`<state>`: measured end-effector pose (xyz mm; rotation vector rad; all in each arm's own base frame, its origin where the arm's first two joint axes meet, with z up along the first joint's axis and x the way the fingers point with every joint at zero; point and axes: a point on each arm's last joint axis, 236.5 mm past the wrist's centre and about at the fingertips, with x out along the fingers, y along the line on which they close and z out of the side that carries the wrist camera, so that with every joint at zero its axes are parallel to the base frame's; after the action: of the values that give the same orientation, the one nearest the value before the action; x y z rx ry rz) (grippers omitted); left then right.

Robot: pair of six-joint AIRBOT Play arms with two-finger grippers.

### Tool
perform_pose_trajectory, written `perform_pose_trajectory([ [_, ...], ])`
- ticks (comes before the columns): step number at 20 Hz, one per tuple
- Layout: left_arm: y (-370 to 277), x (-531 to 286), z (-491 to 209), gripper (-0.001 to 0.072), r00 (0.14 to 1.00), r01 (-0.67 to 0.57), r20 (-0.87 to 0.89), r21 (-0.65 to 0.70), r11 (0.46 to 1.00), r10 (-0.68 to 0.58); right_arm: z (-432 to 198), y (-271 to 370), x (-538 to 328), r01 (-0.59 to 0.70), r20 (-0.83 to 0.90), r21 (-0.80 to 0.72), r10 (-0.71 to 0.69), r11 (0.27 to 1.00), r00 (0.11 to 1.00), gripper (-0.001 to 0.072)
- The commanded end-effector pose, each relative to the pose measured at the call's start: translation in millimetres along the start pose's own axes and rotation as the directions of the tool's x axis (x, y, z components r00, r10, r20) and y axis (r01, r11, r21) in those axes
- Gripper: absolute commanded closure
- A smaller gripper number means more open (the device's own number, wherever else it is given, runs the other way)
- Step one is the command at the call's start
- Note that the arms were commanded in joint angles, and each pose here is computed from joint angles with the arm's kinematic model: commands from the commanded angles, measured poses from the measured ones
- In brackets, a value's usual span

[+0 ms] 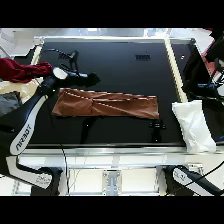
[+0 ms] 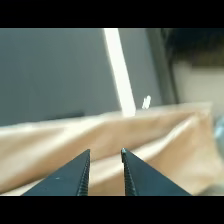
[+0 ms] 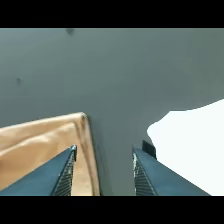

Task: Fold the shirts.

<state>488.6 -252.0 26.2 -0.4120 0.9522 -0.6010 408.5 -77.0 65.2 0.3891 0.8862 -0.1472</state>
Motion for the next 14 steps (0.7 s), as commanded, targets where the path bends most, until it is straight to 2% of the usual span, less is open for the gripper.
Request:
perform_pose_trajectory([
  [1,-5,31,-42,0.049,0.99,0.02,-0.14,0.088,0.996,-0.007,-36,-6,41,-0.048,-0.068,0.161,0.059,0.986,0.996,0.0312],
  [2,-13,39,-45,0.049,0.988,0.033,-0.154,0.113,0.993,-0.015,-49,-4,56,-0.077,-0.087,0.225,0.099,0.971,0.991,0.0311],
  [4,-27,53,-45,0.0611,0.984,0.038,-0.179,0.212,0.976,0.0,-70,8,82,-0.154,-0.139,0.326,0.209,0.933,0.968,0.0312],
  [7,-40,67,-41,0.061,0.972,0.031,-0.232,0.313,0.949,0.045,-93,34,112,-0.271,-0.193,0.412,0.374,0.87,0.907,0.0308],
  [10,-35,77,-57,0.0607,0.939,0.05,-0.337,0.31,0.949,0.061,-120,31,133,-0.262,-0.265,0.432,0.399,0.863,0.878,0.0299],
  [14,-29,85,-79,0.0608,0.912,0.064,-0.405,0.296,0.953,0.065,-125,30,136,-0.276,-0.28,0.396,0.401,0.876,0.872,0.0299],
])
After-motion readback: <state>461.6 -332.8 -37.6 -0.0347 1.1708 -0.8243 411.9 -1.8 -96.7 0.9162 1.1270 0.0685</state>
